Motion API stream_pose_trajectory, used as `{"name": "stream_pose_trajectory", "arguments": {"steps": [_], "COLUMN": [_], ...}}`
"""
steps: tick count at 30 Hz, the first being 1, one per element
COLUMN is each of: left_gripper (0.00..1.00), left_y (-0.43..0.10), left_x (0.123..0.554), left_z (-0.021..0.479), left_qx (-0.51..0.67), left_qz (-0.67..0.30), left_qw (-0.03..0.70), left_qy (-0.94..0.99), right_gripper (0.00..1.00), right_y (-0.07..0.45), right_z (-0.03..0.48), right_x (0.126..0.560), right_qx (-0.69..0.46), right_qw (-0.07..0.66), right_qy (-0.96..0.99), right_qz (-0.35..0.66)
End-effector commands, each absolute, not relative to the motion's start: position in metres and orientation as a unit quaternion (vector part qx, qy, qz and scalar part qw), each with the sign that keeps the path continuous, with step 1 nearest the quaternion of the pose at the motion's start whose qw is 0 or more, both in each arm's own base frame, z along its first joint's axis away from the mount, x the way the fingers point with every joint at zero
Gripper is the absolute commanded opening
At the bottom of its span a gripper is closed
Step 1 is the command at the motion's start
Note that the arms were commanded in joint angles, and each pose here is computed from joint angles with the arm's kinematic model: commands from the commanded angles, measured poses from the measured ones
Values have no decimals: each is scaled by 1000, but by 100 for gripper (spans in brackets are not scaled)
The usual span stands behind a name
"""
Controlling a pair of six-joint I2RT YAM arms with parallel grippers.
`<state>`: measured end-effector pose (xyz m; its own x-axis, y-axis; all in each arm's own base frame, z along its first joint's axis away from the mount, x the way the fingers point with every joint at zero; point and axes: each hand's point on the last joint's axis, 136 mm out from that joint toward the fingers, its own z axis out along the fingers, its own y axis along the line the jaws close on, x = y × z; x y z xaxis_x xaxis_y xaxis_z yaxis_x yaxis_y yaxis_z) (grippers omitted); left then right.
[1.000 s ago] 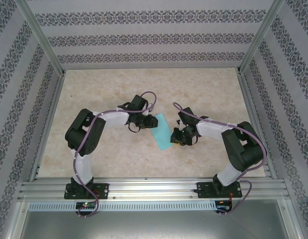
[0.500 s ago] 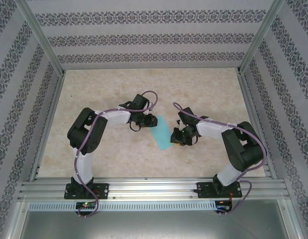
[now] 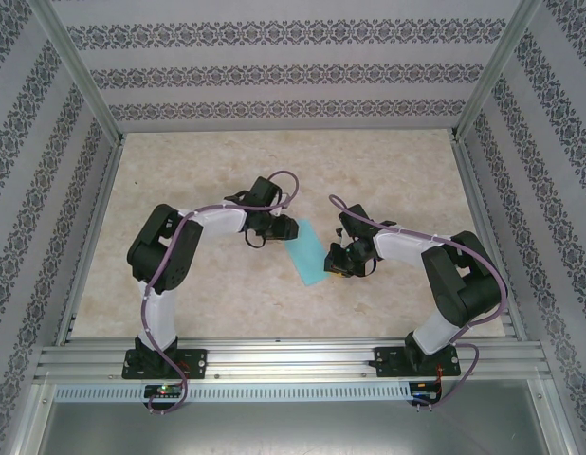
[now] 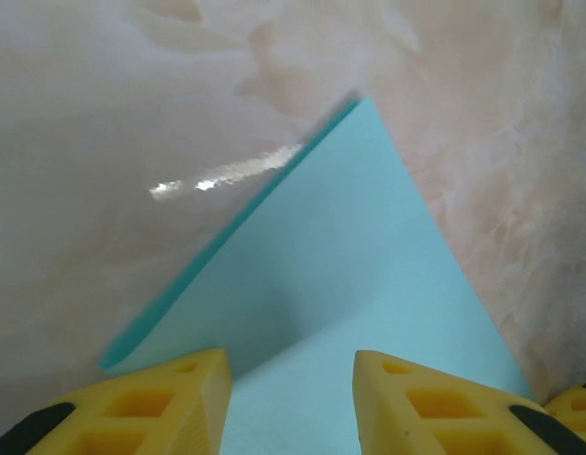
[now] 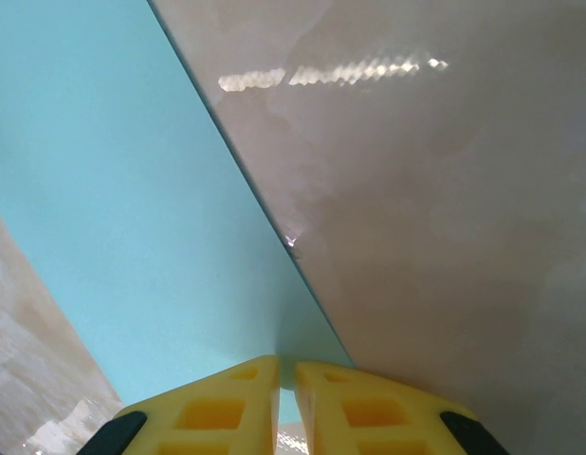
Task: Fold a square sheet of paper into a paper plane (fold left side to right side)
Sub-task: First fold the square sheet of paper in half at the center of the table, then rotate the square sheet of paper at the center of the table.
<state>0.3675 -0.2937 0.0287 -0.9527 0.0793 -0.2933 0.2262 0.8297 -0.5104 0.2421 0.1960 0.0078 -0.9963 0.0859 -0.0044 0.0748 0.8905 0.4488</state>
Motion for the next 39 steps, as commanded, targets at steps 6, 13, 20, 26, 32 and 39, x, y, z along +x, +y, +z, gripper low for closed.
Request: {"name": "stream_pose_trajectory", "arguments": {"steps": [6, 13, 20, 26, 32, 39], "left_gripper": [42, 43, 43, 47, 51, 54], "left_y": [-250, -240, -236, -240, -265, -286], "left_x": [411, 417, 398, 363, 329, 315], "left_z": [21, 34, 70, 91, 97, 99], "left_qx": [61, 55, 47, 17, -3, -24], "left_qz": [-219, -221, -247, -311, -373, -396], "left_qw": [153, 167, 191, 195, 171, 162], "left_qy": [962, 959, 949, 930, 912, 904], "right_gripper": [17, 17, 22, 36, 51, 58], "right_y": [158, 165, 184, 181, 175, 191], "right_z": [-30, -26, 11, 59, 72, 50], "right_x": [215, 220, 248, 271, 282, 276], "right_qx": [53, 49, 24, 10, 13, 2], "right_qw": [-27, -18, 44, 115, 136, 98], "right_qy": [990, 988, 980, 970, 956, 951], "right_qz": [127, 143, 194, 213, 259, 295]}}
